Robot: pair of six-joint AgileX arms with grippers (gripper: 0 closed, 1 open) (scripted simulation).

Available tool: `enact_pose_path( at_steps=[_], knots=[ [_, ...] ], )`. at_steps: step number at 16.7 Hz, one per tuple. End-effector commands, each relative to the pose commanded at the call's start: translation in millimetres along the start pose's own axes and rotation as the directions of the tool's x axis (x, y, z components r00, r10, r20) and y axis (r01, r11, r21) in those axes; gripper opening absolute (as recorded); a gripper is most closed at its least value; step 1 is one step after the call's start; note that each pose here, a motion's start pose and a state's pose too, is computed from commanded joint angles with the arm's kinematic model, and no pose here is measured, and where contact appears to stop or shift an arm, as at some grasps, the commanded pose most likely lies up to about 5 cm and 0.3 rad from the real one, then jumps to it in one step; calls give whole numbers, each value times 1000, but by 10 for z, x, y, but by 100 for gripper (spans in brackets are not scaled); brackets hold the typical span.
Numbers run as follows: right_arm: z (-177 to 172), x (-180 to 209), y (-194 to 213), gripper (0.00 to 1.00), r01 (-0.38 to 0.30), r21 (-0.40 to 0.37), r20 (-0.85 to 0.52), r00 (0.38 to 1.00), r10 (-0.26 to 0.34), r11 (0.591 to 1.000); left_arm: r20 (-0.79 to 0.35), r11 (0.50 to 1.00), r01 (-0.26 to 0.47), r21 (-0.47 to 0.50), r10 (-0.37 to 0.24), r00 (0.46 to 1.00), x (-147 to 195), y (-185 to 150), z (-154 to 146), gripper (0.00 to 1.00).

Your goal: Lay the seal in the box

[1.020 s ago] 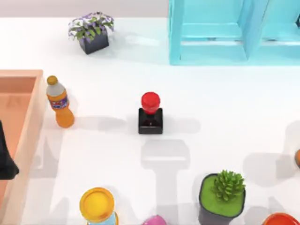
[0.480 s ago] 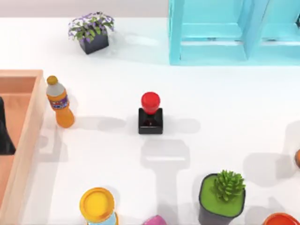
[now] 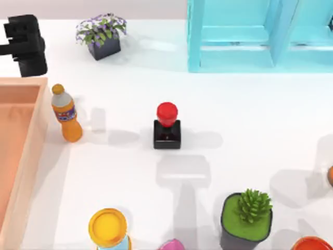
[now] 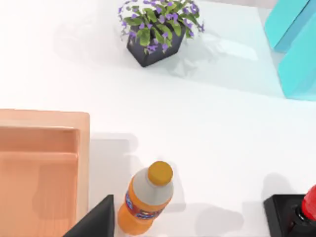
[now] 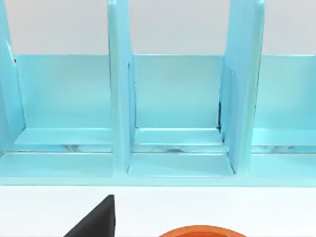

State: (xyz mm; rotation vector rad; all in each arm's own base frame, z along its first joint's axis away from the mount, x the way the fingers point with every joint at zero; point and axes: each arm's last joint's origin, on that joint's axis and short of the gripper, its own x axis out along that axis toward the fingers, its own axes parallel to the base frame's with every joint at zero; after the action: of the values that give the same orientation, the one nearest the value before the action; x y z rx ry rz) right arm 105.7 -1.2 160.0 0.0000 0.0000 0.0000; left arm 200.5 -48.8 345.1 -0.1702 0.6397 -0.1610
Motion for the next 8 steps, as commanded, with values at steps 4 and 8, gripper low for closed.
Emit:
enact_pose_path(
  at_steps=[4, 8],
  knots=[
    [0, 0, 0, 100, 0, 0, 0, 1000, 0, 1000, -265, 1000, -10, -29, 2, 964, 523, -430, 565, 100],
    [0, 0, 0, 100, 0, 0, 0, 1000, 0, 1000, -497, 998, -57, -19, 40, 867, 1220, -927, 771, 100]
  ],
)
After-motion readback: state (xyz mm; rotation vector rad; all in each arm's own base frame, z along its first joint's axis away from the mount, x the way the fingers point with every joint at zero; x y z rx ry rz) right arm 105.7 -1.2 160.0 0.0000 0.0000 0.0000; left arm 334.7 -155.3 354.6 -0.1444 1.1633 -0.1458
